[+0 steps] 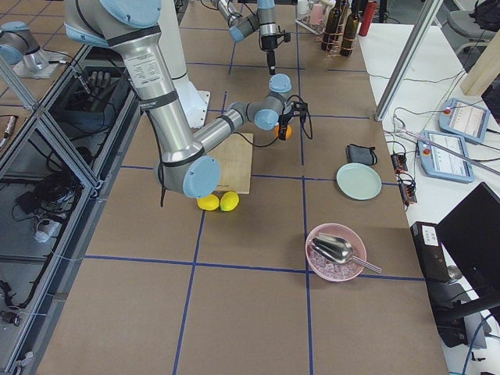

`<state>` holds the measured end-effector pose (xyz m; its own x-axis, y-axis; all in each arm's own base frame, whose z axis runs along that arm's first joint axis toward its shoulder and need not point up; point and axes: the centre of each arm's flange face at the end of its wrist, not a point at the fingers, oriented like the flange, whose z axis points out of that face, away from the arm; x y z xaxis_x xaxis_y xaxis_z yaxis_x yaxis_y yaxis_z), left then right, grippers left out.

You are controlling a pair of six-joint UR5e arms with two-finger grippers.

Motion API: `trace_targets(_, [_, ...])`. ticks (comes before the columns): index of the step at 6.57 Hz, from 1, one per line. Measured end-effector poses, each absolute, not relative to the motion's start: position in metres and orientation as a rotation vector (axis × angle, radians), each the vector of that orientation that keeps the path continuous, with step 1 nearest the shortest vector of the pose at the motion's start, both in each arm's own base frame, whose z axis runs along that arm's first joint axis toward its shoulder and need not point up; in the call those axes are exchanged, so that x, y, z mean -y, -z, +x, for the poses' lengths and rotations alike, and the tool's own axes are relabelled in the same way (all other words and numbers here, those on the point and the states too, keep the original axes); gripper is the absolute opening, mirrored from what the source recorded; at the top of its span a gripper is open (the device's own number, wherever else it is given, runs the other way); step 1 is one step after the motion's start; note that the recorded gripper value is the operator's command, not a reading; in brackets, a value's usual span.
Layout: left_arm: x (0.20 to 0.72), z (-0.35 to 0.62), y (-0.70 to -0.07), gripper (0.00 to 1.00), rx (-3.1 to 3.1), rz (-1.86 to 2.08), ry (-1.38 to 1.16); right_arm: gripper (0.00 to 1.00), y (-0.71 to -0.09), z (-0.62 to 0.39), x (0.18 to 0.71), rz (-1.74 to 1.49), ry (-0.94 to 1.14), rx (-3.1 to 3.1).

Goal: Pick orange to plate
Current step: 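Carry the orange with the right gripper onto the light blue plate and release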

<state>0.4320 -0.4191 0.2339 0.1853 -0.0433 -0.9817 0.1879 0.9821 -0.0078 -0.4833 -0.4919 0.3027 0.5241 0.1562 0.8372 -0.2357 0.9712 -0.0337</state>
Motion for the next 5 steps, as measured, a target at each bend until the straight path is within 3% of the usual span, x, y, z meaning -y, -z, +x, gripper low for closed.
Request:
trace_targets(2, [0.404,0.409,-0.241,1.00,-1.381,0.127,0.164,0.00,-0.237,-0.556,0.486,0.080,-0.309,1.028])
trace_targets(5, [0.403,0.409,-0.242,1.00,-1.379,0.125,0.165,0.00,-0.224,-0.597,0.468,0.118,-0.333,1.016])
